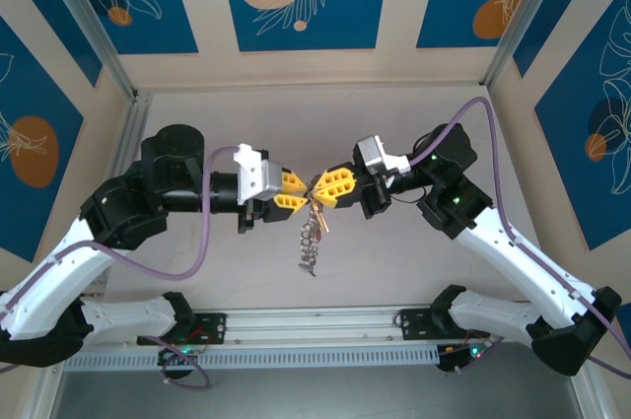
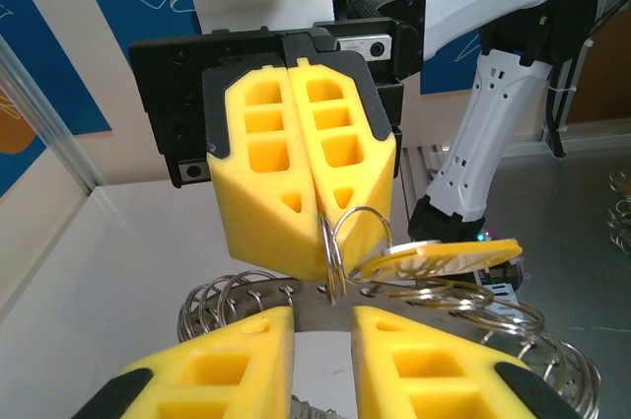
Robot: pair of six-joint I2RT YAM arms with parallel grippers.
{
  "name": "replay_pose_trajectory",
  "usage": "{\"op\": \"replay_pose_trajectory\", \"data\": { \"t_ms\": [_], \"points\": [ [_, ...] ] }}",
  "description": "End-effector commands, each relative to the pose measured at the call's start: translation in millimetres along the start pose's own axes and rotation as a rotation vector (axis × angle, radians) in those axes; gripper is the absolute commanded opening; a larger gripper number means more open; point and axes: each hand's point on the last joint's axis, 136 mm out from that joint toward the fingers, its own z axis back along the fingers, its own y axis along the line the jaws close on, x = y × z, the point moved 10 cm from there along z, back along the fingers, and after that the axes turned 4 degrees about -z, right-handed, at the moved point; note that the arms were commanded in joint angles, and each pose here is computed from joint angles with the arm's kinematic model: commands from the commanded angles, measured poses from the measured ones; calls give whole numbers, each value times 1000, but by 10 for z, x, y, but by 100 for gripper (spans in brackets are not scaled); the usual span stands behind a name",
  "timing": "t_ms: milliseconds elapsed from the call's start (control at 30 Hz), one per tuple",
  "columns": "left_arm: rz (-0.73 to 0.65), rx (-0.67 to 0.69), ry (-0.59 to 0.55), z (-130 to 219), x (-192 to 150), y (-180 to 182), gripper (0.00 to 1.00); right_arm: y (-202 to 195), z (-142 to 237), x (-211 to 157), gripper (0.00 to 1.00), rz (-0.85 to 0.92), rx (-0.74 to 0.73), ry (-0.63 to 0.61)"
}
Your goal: Put the keys on the keyring
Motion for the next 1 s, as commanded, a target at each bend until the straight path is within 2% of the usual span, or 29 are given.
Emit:
{"op": "replay_pose_trajectory", "data": {
  "t_ms": [0, 300, 367, 500, 667, 733, 867, 967],
  "points": [
    [-16, -13, -64, 38, 136, 6, 22, 24, -2, 78, 0, 33, 1, -23],
    [-20, -16, -73, -6, 157, 36, 21, 25, 3, 61, 0, 31, 0, -22],
    [-22, -13, -74, -6, 160, 39, 17, 22, 4, 59, 0, 32, -1, -21],
    [-24, -13, -78, 3, 163, 33, 0, 16, 3, 55, 0, 31, -3, -21],
    [-34, -3, -91, 41, 169, 18, 0, 3, 0, 47, 0, 27, -27, -14],
    [-40, 13, -95, 56, 170, 20, 0, -12, -2, 33, 7, 17, -41, -8],
    [-47, 67, -77, 60, 133, 47, 0, -43, 0, 11, 26, -11, -83, 3],
    [-52, 103, -57, 54, 104, 71, 0, -67, 13, -12, 33, -31, -129, 14]
  ]
}}
